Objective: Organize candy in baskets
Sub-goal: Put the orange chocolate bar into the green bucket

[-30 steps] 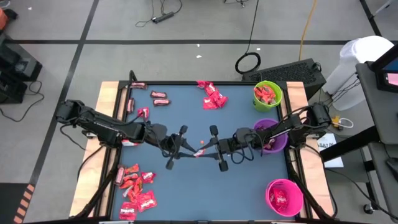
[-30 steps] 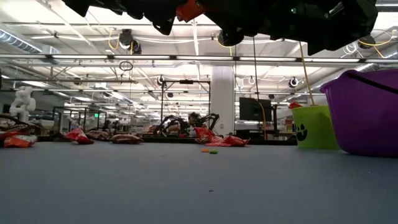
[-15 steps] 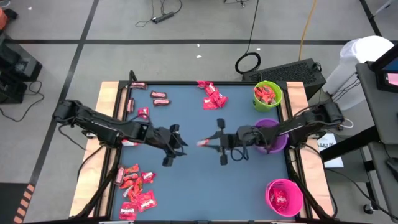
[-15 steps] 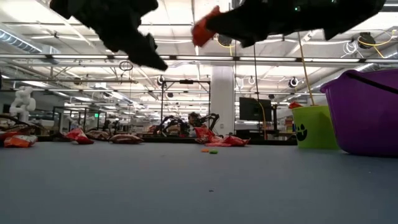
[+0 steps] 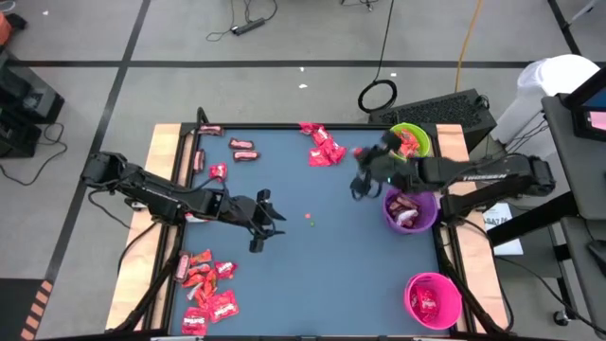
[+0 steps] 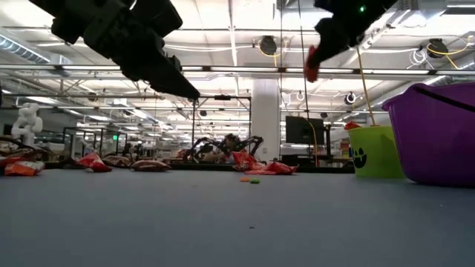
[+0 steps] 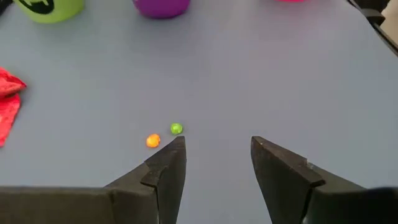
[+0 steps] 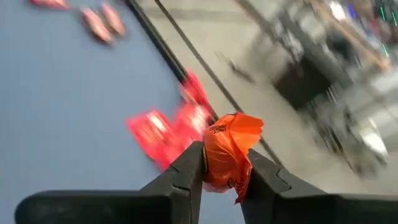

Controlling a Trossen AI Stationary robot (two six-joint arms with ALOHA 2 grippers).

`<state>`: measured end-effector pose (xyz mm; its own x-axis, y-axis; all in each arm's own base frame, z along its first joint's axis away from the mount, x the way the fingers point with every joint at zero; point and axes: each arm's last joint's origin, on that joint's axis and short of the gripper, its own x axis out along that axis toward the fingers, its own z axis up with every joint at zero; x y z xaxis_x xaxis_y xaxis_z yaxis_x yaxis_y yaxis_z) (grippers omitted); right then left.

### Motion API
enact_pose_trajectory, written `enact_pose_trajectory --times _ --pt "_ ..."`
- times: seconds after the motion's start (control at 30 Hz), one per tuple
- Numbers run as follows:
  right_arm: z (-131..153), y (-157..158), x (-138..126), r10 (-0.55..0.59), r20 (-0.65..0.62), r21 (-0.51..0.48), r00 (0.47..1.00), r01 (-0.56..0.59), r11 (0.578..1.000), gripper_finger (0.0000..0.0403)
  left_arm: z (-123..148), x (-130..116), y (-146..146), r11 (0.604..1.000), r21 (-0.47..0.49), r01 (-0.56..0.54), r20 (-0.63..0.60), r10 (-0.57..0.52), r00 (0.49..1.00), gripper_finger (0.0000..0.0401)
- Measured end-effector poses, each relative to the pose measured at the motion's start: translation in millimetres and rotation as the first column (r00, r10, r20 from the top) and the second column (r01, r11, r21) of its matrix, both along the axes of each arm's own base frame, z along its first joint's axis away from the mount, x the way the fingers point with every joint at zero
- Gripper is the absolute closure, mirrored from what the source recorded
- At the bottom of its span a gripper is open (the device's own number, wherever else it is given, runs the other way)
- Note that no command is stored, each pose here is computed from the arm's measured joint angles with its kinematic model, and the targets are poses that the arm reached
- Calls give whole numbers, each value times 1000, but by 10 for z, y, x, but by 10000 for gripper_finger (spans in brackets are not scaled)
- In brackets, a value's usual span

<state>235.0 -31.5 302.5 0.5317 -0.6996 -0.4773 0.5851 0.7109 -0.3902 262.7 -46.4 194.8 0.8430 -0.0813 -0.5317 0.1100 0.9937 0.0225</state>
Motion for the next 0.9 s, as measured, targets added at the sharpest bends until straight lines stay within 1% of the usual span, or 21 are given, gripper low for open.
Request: enact_pose_trajectory --times 0.13,0.23,0.3,0.5,0.7,0.8,0.9 --pt "-18 -305 -161 -169 -91 45 981 174 984 328 4 3 5 1000 8 -14 5 14 1000 214" --pt "-78 -515 -301 -274 -171 69 946 289 955 328 4 3 7 1000 13 -21 6 21 1000 214" --pt "-111 -636 -377 -312 -207 106 927 338 935 328 5 4 9 999 18 -29 8 29 1000 214" --pt "-138 -941 -509 -365 -208 191 908 403 895 328 5 4 18 998 33 -53 10 53 999 214" --pt "-238 -1234 -604 -404 -228 275 886 457 846 328 3 3 19 998 35 -56 8 56 998 214" --pt "-306 -1352 -607 -431 -241 284 869 488 825 328 3 3 19 998 35 -56 8 56 998 214" --pt "-391 -1451 -609 -444 -281 283 851 515 809 328 3 3 19 998 35 -56 8 56 998 214"
